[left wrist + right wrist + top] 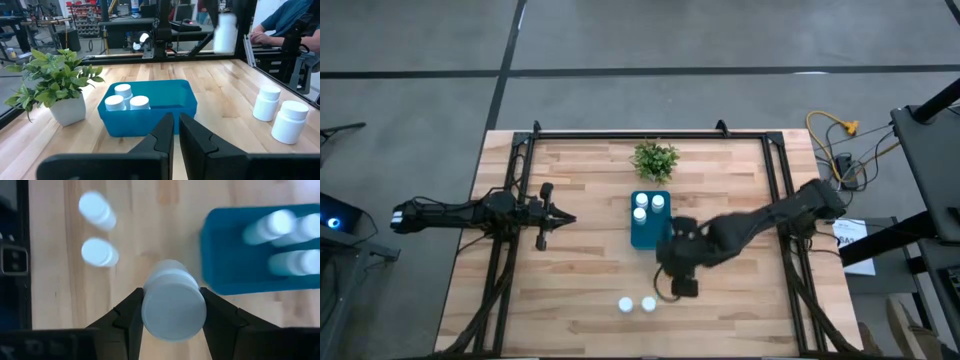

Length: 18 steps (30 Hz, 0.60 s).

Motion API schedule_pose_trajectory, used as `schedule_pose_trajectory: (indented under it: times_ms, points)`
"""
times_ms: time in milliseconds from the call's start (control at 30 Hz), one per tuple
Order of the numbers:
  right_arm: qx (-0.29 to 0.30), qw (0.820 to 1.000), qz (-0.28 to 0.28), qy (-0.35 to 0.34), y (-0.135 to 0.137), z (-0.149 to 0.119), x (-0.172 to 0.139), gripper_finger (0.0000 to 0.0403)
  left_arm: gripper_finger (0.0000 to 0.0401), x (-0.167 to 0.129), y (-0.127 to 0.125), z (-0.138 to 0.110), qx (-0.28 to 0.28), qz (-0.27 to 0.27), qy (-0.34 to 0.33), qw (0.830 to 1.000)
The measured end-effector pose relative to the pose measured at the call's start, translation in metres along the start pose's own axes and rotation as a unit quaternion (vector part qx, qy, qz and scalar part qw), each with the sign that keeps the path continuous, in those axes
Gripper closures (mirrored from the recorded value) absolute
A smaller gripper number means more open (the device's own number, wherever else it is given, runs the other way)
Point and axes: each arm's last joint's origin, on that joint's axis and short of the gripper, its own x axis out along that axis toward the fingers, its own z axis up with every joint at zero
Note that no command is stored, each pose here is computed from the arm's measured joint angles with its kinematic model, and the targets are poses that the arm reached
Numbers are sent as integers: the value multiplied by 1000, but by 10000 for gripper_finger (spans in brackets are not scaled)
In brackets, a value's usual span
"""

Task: Pick and place pill bottles into a basket
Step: Put the white pill bottle into the blue bin

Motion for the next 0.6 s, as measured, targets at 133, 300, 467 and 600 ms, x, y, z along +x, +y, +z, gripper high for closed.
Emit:
schedule_pose_trajectory:
  times_ms: [133,300,467,600]
  points:
    - [7,999,5,-32,-19,2,-27,256,390,0,0,0,0,-1,0,1000]
    - [9,998,2,-59,-40,3,-47,256,390,0,0,0,0,-2,0,1000]
    - [7,997,-7,-73,-57,5,-58,256,390,0,0,0,0,-3,0,1000]
    - [14,997,-16,-79,-77,8,-63,256,390,0,0,0,0,-3,0,1000]
